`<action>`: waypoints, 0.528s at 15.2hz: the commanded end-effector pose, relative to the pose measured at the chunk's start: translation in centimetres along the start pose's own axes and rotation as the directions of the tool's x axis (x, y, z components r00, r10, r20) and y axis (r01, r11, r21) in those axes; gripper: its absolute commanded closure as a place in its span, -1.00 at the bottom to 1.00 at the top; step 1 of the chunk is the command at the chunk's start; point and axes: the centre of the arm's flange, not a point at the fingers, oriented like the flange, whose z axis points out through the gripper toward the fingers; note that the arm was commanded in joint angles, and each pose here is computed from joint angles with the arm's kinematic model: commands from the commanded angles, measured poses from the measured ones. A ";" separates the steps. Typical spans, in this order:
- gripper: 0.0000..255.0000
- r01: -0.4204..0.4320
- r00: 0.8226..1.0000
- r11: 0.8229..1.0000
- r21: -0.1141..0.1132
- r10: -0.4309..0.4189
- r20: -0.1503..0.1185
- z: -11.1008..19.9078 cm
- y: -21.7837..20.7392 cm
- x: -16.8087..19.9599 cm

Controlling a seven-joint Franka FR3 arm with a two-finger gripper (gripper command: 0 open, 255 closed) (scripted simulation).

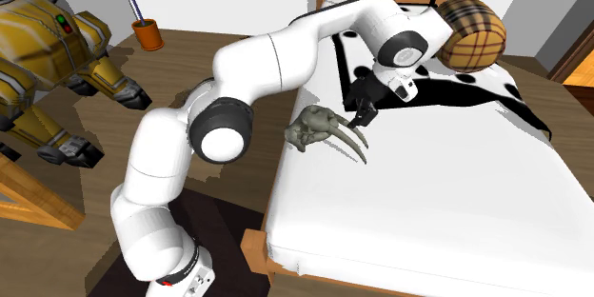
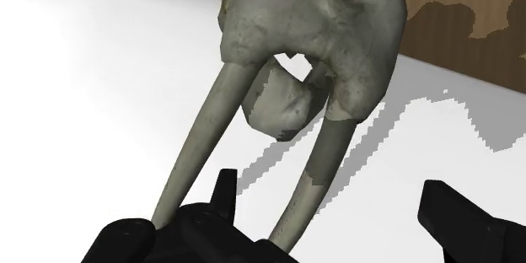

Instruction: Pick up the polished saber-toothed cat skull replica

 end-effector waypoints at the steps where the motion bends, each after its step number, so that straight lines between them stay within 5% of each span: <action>1: -1.00 -0.004 1.000 1.000 0.001 0.004 0.002 0.9 0.2 0.6; 7: -1.00 -0.004 1.000 1.000 0.001 0.004 0.002 2.5 0.4 1.5; 8: 1.00 -0.004 1.000 1.000 0.001 0.004 0.002 2.5 0.4 1.5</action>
